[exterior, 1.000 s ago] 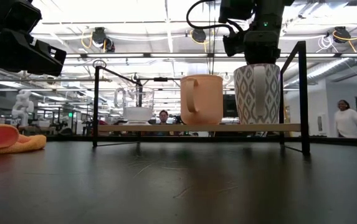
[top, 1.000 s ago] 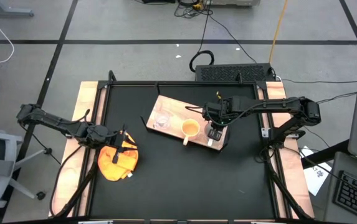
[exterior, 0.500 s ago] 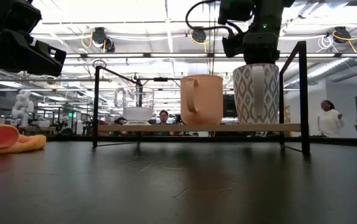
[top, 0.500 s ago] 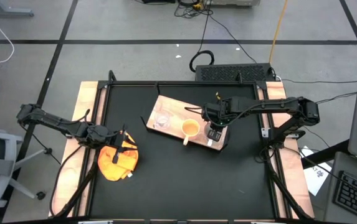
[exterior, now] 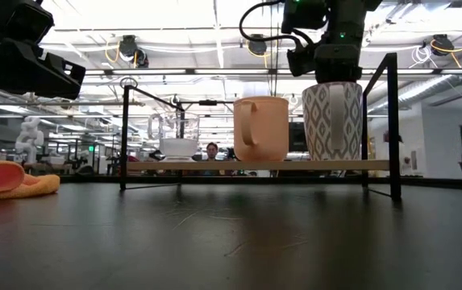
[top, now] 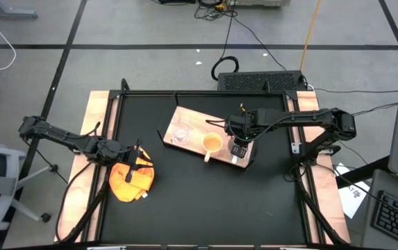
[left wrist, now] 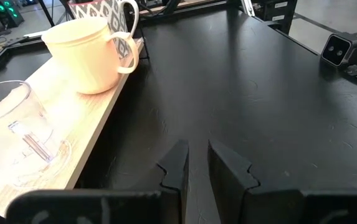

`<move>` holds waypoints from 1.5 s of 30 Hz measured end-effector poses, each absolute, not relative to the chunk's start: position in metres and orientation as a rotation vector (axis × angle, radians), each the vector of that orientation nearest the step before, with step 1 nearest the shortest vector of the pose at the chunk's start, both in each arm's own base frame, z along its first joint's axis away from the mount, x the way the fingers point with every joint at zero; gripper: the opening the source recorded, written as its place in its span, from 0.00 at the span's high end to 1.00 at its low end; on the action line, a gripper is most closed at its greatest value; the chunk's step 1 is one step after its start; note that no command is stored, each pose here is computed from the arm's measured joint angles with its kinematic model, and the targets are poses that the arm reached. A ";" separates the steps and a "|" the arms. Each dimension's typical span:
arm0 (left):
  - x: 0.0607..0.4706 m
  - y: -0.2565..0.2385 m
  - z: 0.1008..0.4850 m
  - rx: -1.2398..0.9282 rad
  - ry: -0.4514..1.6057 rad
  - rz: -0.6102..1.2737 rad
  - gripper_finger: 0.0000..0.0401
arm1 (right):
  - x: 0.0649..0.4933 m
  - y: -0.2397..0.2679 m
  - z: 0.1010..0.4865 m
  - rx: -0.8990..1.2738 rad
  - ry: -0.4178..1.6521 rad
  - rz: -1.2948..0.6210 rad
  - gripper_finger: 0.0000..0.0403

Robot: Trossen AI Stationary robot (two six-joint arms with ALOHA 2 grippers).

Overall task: Stack small to large cups/mugs on shelf
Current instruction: Put the gray patterned mug on the shelf, then return to Home Position

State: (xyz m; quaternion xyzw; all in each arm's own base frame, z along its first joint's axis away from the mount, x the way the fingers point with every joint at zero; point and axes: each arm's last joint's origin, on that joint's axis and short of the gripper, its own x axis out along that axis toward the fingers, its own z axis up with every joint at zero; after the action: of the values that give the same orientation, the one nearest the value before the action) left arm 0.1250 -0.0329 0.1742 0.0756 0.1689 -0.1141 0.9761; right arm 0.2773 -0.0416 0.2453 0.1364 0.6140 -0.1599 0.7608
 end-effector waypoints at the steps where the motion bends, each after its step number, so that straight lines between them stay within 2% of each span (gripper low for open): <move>1: 0.125 -0.033 0.174 0.152 0.340 -0.230 0.84 | 0.277 -0.042 0.245 0.297 1.334 -0.348 0.89; 5: 0.125 -0.033 0.174 0.152 0.341 -0.230 0.84 | 0.278 -0.041 0.246 0.291 1.335 -0.342 0.85; 14: 0.125 -0.033 0.174 0.155 0.340 -0.231 0.84 | 0.278 -0.041 0.246 0.295 1.331 -0.345 0.63; 20: 0.125 -0.033 0.174 0.155 0.339 -0.231 0.84 | 0.273 -0.040 0.254 0.296 1.299 -0.342 0.55; 30: 0.125 -0.033 0.176 0.153 0.326 -0.230 0.84 | 0.245 -0.032 0.298 0.309 1.108 -0.322 0.54; 42: 0.127 -0.033 0.180 0.183 0.269 -0.233 0.84 | 0.187 0.000 0.355 0.260 0.827 -0.109 0.54; 45: 0.127 -0.033 0.181 0.194 0.263 -0.235 0.84 | 0.173 0.008 0.362 0.239 0.793 -0.064 0.58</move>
State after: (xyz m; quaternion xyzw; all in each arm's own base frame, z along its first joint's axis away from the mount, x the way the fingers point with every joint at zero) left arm 0.1271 -0.0335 0.1808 0.0965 0.1306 -0.1165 0.9798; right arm 0.1733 0.0080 0.3618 0.1159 0.3850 -0.0312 0.9151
